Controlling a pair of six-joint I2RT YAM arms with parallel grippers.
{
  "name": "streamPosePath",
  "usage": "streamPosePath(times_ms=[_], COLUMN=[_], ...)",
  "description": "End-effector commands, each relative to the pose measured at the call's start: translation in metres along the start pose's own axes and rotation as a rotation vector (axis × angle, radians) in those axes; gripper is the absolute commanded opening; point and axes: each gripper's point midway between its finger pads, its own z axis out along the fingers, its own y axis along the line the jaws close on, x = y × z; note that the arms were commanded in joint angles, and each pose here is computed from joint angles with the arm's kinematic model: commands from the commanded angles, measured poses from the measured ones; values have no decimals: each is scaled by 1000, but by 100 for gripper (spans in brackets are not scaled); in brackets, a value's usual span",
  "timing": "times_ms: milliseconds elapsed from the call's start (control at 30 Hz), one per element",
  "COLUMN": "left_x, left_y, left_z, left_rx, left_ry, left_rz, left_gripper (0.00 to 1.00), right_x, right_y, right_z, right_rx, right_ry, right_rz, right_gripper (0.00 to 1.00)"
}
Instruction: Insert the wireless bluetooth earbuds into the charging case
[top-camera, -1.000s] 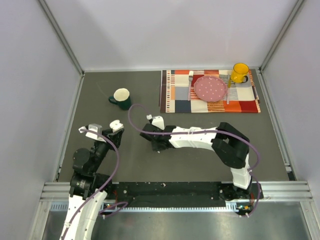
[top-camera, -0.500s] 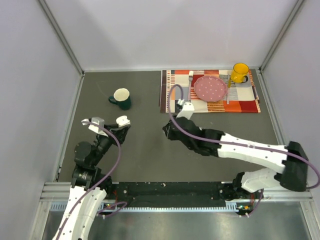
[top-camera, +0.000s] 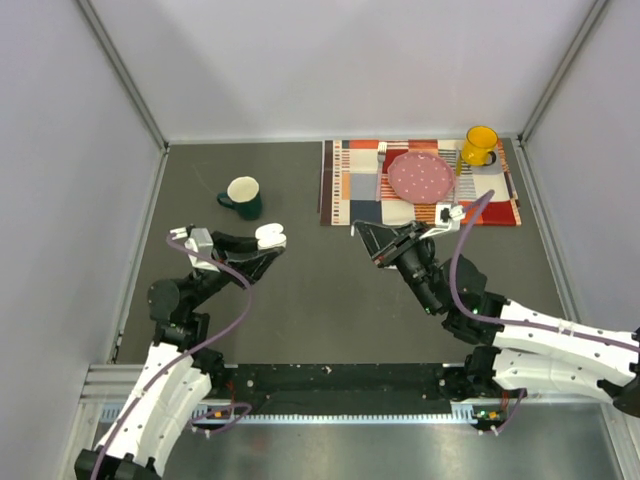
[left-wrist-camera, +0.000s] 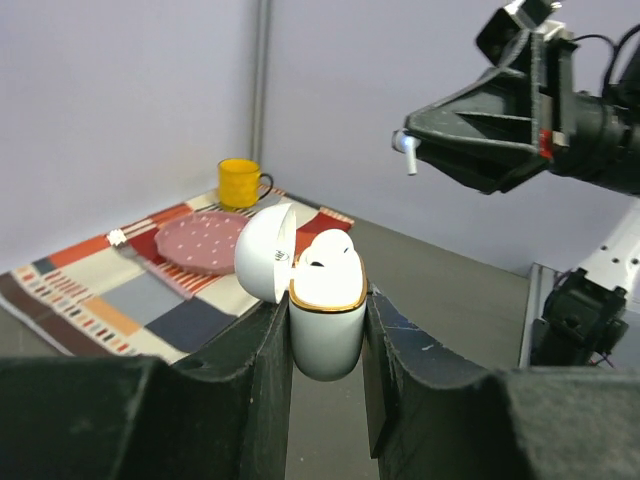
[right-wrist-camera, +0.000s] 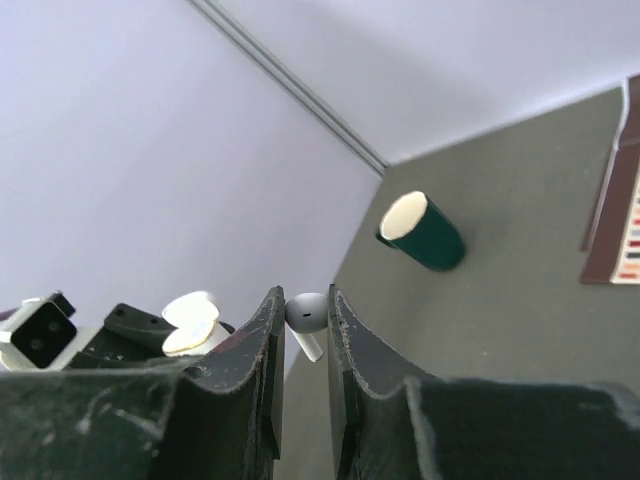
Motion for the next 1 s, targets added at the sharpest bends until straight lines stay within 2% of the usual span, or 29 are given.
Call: streamPosePath(times_ms=[0, 300, 500, 700, 967], left_x=[-29, -21, -18, -15, -14], left_y=[-36, -58, -64, -60, -57], left_z=[8, 28, 42, 56, 63], left_rx=[180, 251, 244, 204, 148], left_ry=[-95, -90, -115, -117, -146], left_rz=[100, 119, 116, 129, 143], left_gripper=[0, 0, 0, 0, 0], right_x=[-31, -42, -37, -22, -2], right_y=[39, 72, 96, 114, 115], right_z=[-5, -12, -16, -18, -13], right_rx=[-190, -371, -468, -519, -512], right_ry=[-134, -200, -196, -175, -155], right_rz=[94, 27, -30, -46, -26], right_gripper=[0, 0, 0, 0, 0])
